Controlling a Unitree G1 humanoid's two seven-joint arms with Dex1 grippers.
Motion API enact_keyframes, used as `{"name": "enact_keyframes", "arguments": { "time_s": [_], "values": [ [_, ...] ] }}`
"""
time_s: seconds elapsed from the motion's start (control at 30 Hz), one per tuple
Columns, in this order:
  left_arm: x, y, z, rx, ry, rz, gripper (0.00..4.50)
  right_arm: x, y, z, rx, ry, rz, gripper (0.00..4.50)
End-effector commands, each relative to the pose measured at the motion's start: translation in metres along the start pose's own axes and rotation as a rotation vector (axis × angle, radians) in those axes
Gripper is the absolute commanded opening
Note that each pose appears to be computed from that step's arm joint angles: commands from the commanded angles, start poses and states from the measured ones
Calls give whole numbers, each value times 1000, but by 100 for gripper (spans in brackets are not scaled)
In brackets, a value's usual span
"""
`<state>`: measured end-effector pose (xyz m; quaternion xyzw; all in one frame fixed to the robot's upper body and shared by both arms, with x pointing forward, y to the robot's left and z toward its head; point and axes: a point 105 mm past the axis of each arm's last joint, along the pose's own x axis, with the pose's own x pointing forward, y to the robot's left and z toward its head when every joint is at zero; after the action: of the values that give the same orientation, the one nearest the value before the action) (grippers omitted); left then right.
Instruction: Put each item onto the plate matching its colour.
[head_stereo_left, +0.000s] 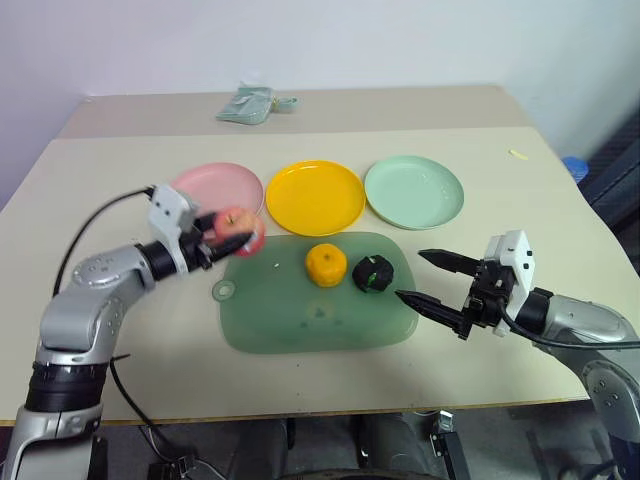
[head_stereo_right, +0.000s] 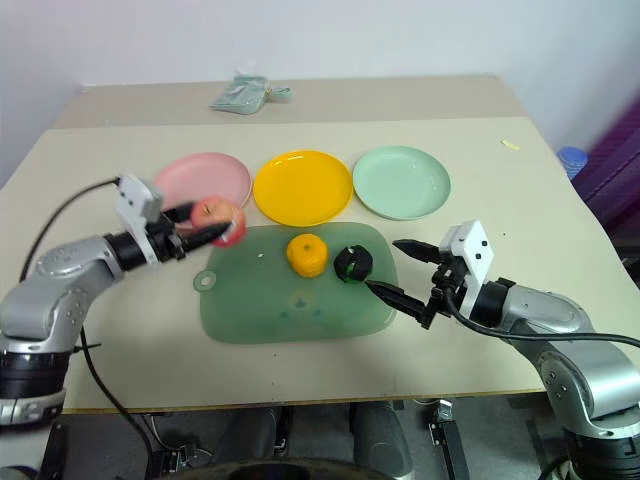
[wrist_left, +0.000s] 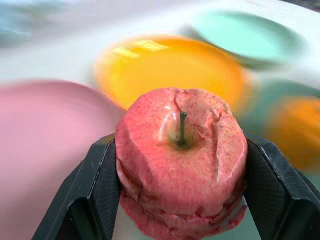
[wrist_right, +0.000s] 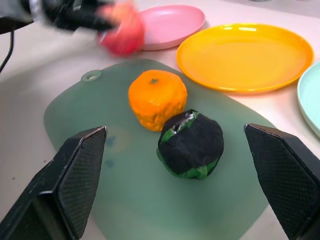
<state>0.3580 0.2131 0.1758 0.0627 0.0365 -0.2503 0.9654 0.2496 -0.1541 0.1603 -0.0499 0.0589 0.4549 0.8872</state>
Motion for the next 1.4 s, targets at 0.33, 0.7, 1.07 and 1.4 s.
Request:
{"name": "enact_keyframes", "arguments": {
  "time_s": [0.33,0.7,1.07,1.4],
  "values": [
    [24,64,1,-77,-14,307,444,20,-1,23,-27,-82,26,450],
    [-23,56,30,151,-155,259,444,103,27,19,-177,34,82,450],
    [-79,-67,-21,216,17,-281,444,133,11,-10,-125,203,1,450],
    [-91,-87,-40,154,66,-336,450,144,14,26,-115,102,2,270]
  ]
}}
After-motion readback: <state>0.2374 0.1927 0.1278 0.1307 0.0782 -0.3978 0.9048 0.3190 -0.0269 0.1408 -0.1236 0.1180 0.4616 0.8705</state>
